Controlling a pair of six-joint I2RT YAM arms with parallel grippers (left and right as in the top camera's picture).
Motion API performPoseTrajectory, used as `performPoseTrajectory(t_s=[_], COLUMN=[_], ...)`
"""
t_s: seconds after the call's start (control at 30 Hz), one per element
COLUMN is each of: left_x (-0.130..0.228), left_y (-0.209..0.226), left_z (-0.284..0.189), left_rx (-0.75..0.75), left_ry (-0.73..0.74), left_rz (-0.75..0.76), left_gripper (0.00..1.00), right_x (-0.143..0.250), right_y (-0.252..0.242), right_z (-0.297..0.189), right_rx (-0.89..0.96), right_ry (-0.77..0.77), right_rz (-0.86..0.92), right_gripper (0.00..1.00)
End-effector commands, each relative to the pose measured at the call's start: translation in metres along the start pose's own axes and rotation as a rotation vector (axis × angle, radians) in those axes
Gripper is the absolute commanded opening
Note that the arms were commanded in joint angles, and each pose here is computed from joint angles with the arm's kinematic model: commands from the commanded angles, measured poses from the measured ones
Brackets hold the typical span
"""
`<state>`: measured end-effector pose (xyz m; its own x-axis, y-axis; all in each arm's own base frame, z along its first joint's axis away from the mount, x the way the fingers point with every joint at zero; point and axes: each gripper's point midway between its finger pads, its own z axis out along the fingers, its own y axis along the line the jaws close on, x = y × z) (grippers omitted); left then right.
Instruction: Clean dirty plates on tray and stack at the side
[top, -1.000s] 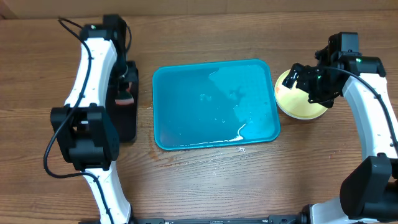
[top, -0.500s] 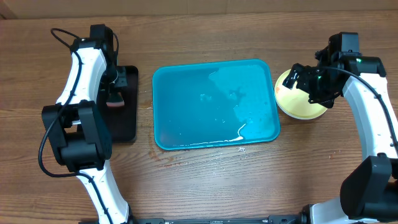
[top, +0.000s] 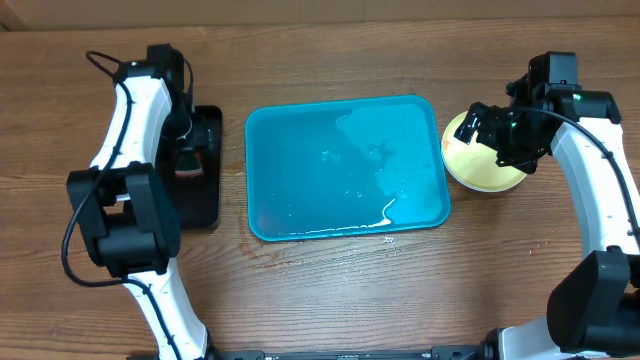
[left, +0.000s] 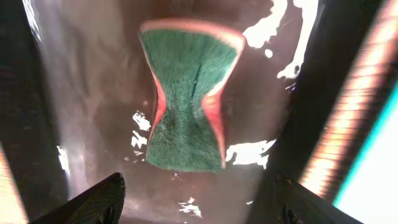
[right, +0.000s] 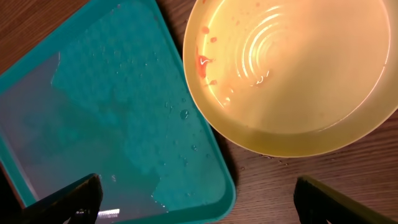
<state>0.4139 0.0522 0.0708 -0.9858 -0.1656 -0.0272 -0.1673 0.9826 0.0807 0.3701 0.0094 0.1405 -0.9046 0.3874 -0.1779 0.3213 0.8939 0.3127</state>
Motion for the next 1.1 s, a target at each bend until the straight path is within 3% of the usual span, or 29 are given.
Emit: performPoseTrajectory(t_s=[0.0,0.1,0.2,0.27,0.33,0.8,1.07], left_x=[-0.018,-0.012,0.0,0.009,0.017,0.024,0.024], left_y=[-0.011,-0.016,-0.021,-0.022,-0.02,-0.019,-0.019], left_z=[-0.096,-0.146,-0.188,-0.207,-0.22,-0.221,-0.221], left_rx=[0.102,0.167,0.223,0.246,0.248,0.245,0.245], left_ry=[-0.238,-0.352,-0.447,-0.486,-0.513,-0.503,-0.503], left_rz=[-0.015,0.004,0.014,0.02,0.02,0.019,0.019], left_gripper=[0.78,0.8,0.87,1.0,1.0,1.0,1.0], right_x=[-0.002,0.001,0.002,0.004,0.008,0.067,0.1], right_y=[0.006,0.011,0.015,0.018,0.022,0.032,0.029], right_z=[-0.008,-0.015,-0.03,-0.044,-0.06,-0.176,-0.199], right_rx=[-0.019,-0.046,-0.061,-0.07,-0.08,-0.14,-0.161], right_ry=[-0.015,-0.017,-0.051,-0.081,-0.114,-0.371,-0.403], right_rz=[-0.017,-0.027,-0.038,-0.051,-0.076,-0.183,-0.183], right_gripper=[0.99,0.95,0.95,0.95,0.95,1.0,1.0])
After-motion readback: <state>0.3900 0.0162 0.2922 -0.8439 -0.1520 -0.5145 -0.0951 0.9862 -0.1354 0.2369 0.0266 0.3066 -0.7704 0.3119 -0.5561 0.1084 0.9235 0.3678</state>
